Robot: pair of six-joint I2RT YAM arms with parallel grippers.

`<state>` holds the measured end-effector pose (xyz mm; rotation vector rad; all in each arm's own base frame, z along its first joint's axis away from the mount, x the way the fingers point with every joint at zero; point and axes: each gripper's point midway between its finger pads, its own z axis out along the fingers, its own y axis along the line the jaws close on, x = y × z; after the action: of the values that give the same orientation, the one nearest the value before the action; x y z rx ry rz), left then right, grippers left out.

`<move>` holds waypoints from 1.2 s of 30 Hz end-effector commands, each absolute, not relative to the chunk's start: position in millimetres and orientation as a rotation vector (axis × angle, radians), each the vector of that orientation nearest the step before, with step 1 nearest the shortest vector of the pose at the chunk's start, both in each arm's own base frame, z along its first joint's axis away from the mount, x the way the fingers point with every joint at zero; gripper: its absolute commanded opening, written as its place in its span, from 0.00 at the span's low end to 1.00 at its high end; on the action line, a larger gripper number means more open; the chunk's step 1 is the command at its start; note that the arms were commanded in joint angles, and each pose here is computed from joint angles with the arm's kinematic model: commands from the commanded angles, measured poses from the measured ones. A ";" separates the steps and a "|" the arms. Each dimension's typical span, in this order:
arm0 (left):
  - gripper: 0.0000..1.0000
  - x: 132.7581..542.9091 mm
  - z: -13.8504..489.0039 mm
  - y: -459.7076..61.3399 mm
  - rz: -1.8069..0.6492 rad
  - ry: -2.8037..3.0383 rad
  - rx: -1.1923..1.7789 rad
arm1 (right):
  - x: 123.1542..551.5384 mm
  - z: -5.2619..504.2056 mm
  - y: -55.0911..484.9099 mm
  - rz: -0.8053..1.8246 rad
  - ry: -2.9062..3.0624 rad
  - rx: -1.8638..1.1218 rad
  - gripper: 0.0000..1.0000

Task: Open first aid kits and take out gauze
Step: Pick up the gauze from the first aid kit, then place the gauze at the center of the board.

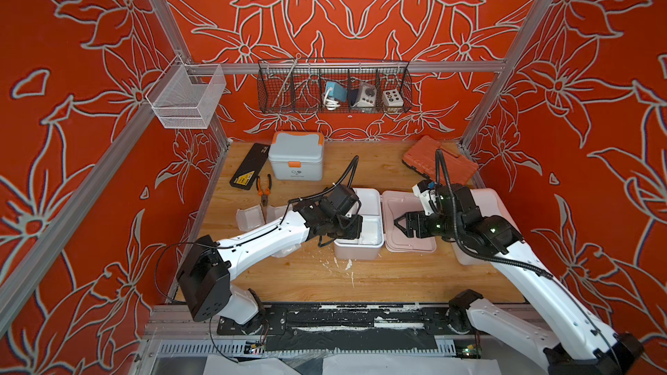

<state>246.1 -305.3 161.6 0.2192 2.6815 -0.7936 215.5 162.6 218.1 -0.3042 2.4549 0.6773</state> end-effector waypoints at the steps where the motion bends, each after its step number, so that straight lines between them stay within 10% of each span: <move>1: 0.00 249.1 180.1 -304.8 -0.793 2.636 0.231 | 214.8 214.1 161.1 0.663 2.460 -0.304 0.82; 21: 0.00 248.6 249.8 -222.5 -0.766 2.528 0.031 | 216.5 214.5 165.9 0.688 2.451 -0.319 0.82; 36: 0.00 238.9 190.7 -68.0 -0.510 2.523 -0.541 | 214.6 212.9 168.9 0.716 2.444 -0.328 0.82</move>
<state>247.6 -81.7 204.1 -0.4942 2.4936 -0.5567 216.6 165.6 214.4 -0.3111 2.4525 0.6939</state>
